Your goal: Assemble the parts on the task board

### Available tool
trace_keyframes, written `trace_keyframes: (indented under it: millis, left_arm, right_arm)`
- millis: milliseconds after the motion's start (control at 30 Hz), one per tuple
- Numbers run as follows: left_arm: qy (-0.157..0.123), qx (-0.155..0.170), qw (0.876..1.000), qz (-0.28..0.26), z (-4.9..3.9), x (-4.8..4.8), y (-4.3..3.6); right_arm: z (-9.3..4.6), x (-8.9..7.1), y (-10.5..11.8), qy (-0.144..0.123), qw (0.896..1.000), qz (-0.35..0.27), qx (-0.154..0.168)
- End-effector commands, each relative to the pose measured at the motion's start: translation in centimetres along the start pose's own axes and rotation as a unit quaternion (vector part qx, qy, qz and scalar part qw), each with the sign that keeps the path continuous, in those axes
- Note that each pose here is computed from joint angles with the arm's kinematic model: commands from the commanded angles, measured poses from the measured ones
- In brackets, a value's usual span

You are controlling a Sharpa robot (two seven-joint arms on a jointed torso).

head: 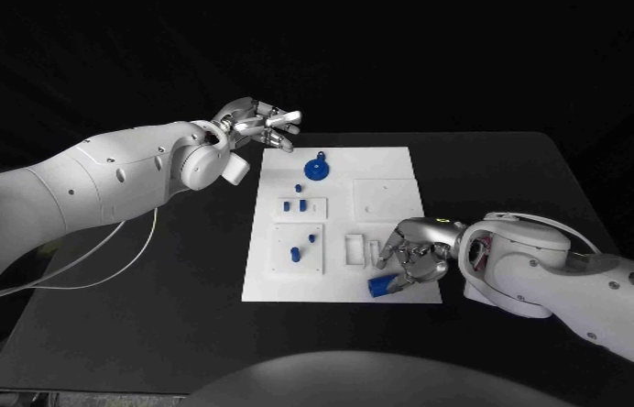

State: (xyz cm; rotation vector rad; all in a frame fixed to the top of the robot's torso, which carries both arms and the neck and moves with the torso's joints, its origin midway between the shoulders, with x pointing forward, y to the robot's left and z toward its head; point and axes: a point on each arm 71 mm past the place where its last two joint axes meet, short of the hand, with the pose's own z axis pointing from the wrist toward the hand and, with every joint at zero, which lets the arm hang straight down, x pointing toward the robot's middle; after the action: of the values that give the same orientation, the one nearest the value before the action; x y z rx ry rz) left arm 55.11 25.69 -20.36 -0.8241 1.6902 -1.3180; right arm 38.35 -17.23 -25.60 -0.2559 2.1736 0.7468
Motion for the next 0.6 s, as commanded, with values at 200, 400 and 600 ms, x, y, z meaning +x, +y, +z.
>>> trace_keyframes:
  millis: [200, 400, 600]
  left_arm:
    - [0.005, 0.003, 1.0, 0.001, -0.01, 0.15, -0.06]
    - [0.005, 0.002, 1.0, 0.001, -0.07, 0.05, -0.02]
    - [0.005, 0.002, 1.0, 0.003, -0.11, 0.01, 0.01]
  right_arm:
    - [-0.1, 0.6, 1.4, -0.052, 0.994, -0.067, -0.073]
    - [-0.3, 1.1, 1.7, -0.06, 0.991, -0.088, -0.075]
    - [-0.3, 1.9, 1.6, -0.074, 0.988, -0.124, -0.059]
